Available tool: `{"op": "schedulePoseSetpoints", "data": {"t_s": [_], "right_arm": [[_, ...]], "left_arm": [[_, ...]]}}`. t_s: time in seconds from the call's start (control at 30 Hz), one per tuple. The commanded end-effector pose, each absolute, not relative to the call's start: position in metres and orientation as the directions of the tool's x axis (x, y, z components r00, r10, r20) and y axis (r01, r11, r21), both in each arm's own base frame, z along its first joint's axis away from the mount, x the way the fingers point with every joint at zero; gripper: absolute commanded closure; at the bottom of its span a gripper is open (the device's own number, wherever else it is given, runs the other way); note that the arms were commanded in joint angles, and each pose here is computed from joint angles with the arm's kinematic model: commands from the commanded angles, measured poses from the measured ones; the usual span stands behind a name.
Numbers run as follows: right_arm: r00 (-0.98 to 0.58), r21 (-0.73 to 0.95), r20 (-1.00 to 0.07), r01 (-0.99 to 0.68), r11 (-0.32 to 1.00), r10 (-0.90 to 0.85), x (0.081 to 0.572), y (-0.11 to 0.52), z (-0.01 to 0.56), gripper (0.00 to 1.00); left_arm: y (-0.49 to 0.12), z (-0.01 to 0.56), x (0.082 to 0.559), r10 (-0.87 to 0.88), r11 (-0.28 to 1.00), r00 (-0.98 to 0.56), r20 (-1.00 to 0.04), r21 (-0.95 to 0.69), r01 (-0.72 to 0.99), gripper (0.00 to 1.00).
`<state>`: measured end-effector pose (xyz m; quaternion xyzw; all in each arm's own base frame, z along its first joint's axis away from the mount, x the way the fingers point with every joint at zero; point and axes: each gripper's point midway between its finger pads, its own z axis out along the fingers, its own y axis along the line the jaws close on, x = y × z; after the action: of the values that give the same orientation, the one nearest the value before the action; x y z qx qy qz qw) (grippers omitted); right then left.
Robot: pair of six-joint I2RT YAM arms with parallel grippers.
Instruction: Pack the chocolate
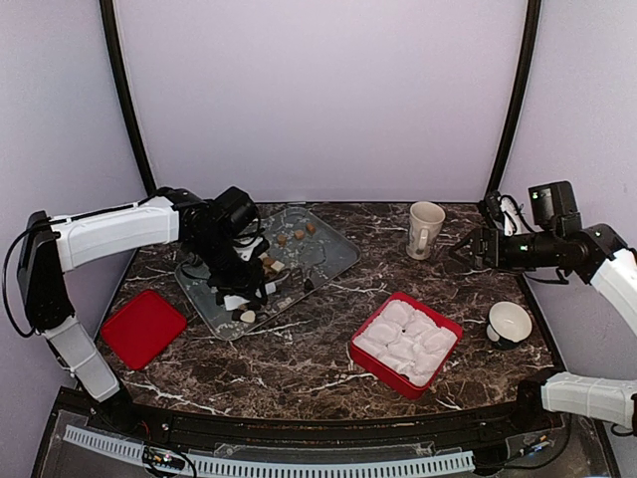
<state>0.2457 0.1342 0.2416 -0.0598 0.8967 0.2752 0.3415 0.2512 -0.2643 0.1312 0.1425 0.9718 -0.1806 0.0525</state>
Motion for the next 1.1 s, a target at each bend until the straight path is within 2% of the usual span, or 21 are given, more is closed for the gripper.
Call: {"op": "schedulePoseSetpoints", "data": {"t_s": [0.0, 1.07], "right_arm": [[-0.74, 0.458, -0.664, -0.292, 0.84, 0.105, 0.251, 0.133, 0.246, 0.0], [-0.743, 0.464, -0.659, -0.281, 0.84, 0.116, 0.255, 0.134, 0.243, 0.0]], "left_arm": [[-0.276, 0.132, 0.253, 0.165, 0.899, -0.976, -0.14, -0.386, 0.208, 0.65], [-0.307, 0.118, 0.286, 0.206, 0.891, -0.969, -0.134, -0.384, 0.243, 0.6]]}}
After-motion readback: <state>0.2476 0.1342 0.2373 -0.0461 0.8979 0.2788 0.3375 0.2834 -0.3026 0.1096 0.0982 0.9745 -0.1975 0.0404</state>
